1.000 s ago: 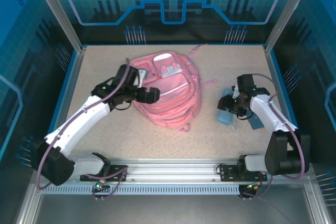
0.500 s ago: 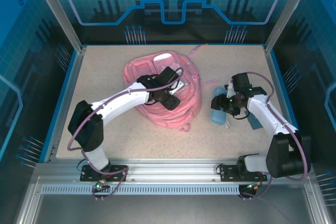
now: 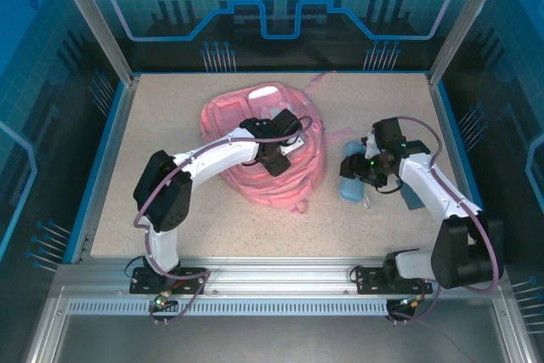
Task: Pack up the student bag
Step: Open the student bag at the top-center of the table, then place the pencil pouch in the student bag.
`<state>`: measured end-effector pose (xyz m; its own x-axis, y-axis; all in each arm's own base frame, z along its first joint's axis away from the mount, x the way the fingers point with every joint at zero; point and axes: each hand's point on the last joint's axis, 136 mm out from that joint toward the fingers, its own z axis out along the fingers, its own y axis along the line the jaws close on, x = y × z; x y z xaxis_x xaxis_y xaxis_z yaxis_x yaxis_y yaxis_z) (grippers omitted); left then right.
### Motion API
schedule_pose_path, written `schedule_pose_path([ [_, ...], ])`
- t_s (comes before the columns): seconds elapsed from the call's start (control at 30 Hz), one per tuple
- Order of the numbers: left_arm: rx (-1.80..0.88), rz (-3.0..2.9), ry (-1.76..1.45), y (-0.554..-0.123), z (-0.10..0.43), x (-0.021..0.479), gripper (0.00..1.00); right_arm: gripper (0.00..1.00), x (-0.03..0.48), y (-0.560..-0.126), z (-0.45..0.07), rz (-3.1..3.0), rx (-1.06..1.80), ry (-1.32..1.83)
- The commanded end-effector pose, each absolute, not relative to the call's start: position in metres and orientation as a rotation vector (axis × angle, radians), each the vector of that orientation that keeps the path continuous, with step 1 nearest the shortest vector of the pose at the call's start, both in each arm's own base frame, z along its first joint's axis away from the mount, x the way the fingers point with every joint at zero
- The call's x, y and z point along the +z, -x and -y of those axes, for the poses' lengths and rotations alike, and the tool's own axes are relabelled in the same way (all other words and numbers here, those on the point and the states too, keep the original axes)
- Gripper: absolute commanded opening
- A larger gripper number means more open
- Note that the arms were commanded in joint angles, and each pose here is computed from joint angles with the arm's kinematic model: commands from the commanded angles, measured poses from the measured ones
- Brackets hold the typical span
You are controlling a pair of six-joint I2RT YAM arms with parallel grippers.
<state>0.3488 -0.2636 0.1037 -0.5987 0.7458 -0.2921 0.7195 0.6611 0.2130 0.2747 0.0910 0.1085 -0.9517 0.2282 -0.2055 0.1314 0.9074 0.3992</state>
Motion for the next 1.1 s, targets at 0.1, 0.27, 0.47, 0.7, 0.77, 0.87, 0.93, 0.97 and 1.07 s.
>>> schedule_pose_path([
  [0.1,0.137,-2.445,-1.100,-0.363,0.262,0.136,0.19,0.62,0.133,-0.276,-0.101,-2.774,0.625,-0.239],
  [0.27,0.077,-2.327,-0.919,-0.371,0.262,0.192,0.00,0.61,0.157,-0.275,-0.108,-2.702,0.672,-0.199],
  [0.47,-0.080,-2.195,-0.702,-0.373,0.267,0.263,0.00,0.62,0.194,-0.273,-0.137,-2.608,0.866,-0.095],
  [0.7,-0.273,-2.086,-0.533,-0.372,0.277,0.329,0.00,0.63,0.228,-0.276,-0.196,-2.520,1.129,-0.014],
  [0.77,-0.318,-2.067,-0.503,-0.372,0.281,0.344,0.00,0.63,0.230,-0.281,-0.212,-2.511,1.178,-0.036],
  [0.87,-0.370,-2.053,-0.474,-0.373,0.286,0.360,0.00,0.63,0.224,-0.289,-0.232,-2.533,1.219,-0.101],
  [0.93,-0.387,-2.049,-0.454,-0.375,0.288,0.365,0.00,0.63,0.219,-0.293,-0.243,-2.552,1.226,-0.137],
  [0.97,-0.393,-2.050,-0.443,-0.375,0.288,0.367,0.00,0.63,0.215,-0.297,-0.248,-2.558,1.226,-0.156],
  [1.07,-0.417,-2.040,-0.417,-0.377,0.290,0.373,0.00,0.62,0.209,-0.309,-0.260,-2.563,1.207,-0.201],
])
